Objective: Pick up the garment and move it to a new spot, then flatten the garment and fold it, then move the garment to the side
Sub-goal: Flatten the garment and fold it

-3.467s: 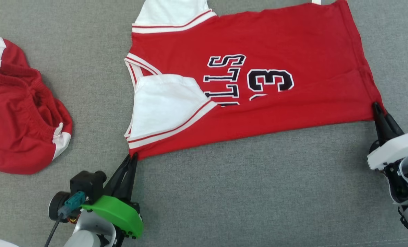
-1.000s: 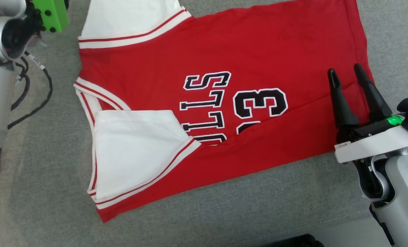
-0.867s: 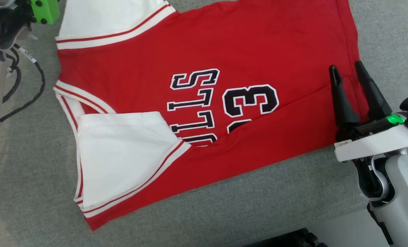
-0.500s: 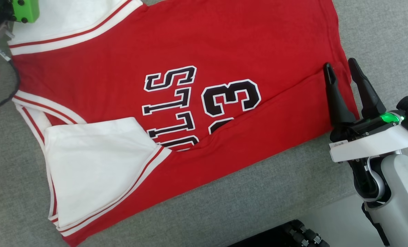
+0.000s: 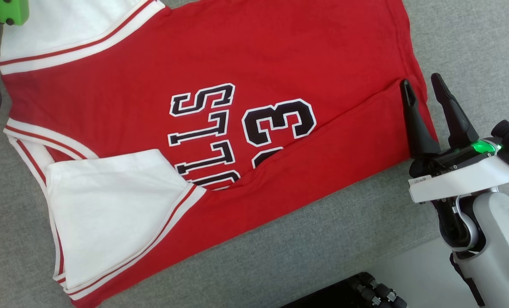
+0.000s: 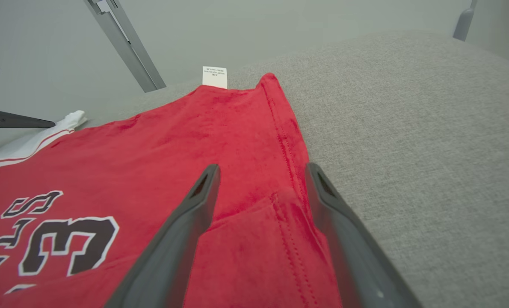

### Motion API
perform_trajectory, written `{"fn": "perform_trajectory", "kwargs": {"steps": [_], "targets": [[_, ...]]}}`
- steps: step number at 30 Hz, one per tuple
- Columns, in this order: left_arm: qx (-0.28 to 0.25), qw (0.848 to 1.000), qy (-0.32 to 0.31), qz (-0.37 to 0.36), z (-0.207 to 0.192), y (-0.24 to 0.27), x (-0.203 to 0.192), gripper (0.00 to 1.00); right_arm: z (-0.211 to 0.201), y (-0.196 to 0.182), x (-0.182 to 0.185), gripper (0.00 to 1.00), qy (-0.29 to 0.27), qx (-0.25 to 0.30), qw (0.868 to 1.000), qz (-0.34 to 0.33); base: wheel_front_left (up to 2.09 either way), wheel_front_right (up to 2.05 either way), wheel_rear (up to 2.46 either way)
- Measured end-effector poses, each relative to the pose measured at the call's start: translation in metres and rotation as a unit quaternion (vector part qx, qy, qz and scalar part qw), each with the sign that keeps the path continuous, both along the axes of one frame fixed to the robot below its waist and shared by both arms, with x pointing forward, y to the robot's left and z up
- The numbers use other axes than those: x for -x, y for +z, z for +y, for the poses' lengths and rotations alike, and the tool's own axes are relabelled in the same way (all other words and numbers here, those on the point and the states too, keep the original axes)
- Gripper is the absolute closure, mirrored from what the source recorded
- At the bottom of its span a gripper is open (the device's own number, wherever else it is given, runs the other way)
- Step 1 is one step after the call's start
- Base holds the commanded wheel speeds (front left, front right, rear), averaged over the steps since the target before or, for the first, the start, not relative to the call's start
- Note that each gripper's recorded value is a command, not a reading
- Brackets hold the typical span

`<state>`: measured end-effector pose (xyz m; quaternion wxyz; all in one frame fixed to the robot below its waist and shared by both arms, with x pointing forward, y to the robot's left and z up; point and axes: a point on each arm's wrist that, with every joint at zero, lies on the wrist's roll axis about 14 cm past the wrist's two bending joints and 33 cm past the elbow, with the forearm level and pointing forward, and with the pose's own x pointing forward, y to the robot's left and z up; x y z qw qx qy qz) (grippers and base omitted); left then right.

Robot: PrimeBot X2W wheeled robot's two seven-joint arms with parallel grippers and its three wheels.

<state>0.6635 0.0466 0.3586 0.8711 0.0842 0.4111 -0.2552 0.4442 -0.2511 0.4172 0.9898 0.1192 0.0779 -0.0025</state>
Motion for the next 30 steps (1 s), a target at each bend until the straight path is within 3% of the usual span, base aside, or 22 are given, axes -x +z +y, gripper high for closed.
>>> {"fn": "perform_trajectory", "kwargs": {"steps": [2, 14, 22, 30], "targets": [[0.004, 1.0, -0.001, 0.003, -0.002, 0.001, 0.0, 1.0, 0.0, 0.002, 0.0, 0.0, 0.001, 0.001, 1.0, -0.001, 0.0, 0.0, 0.0], [0.044, 0.999, -0.016, -0.027, -0.013, 0.033, -0.002, 1.0, -0.013, 0.024, -0.02, 0.0, 0.011, 0.034, 0.999, -0.025, 0.0, 0.0, 0.0], [0.061, 0.995, -0.053, -0.064, -0.021, 0.065, 0.014, 1.0, -0.024, 0.02, -0.068, 0.0, 0.043, 0.103, 0.991, 0.072, 0.0, 0.0, 0.0], [0.044, 0.991, -0.086, -0.09, -0.013, 0.085, 0.036, 1.0, -0.015, 0.008, -0.107, 0.0, 0.051, 0.124, 0.977, 0.168, 0.0, 0.0, 0.0]]}}
